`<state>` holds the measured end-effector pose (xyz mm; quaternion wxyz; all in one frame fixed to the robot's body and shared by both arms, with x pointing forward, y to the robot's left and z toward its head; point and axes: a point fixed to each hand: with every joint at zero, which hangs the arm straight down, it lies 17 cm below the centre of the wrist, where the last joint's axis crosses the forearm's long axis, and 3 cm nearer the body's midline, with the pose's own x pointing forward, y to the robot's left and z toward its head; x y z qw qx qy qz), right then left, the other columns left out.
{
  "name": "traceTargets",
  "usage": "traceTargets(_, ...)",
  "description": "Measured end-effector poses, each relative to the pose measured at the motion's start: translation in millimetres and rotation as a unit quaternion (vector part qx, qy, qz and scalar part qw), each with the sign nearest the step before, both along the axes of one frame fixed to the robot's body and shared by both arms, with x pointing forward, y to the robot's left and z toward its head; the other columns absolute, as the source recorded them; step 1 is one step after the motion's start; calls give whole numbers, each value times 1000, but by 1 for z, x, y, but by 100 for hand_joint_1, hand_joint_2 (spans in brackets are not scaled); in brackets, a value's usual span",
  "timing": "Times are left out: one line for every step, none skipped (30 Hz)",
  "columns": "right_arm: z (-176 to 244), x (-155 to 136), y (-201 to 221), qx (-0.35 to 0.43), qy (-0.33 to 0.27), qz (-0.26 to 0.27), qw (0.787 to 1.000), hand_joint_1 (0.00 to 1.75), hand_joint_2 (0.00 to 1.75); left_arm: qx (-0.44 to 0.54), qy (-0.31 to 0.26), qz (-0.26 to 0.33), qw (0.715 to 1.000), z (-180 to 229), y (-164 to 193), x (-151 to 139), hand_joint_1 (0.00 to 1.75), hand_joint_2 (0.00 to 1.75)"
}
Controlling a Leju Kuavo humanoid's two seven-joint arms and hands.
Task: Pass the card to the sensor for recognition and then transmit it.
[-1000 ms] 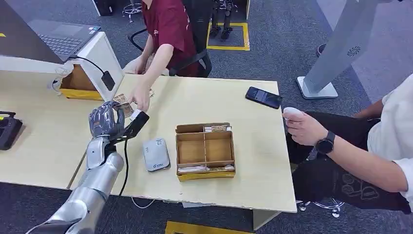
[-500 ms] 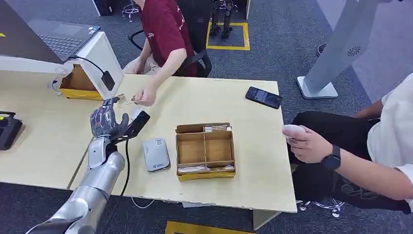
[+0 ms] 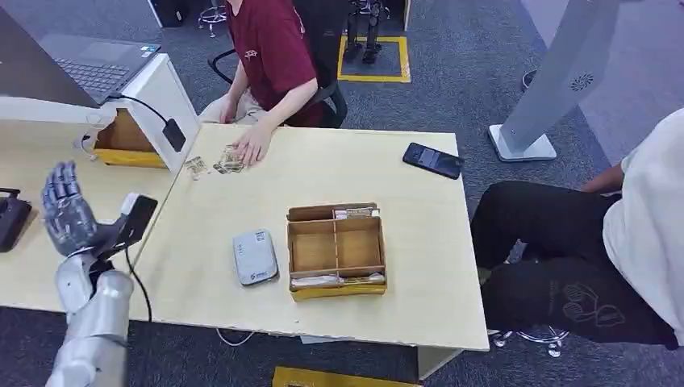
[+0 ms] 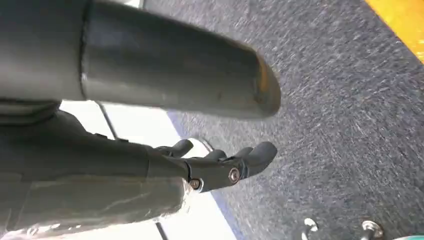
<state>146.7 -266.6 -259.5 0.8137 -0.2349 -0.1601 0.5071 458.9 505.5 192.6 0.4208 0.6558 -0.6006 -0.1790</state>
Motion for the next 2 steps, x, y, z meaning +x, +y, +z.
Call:
traceTargets(-1, -5, -1, 0, 2, -4, 1000, 0, 0, 1, -12, 11, 1000, -5, 20, -24, 0, 175)
traceTargets(-2, -12, -3, 0, 5, -11, 1000, 0, 0, 1, -25, 36, 999, -10, 48, -57, 0, 175)
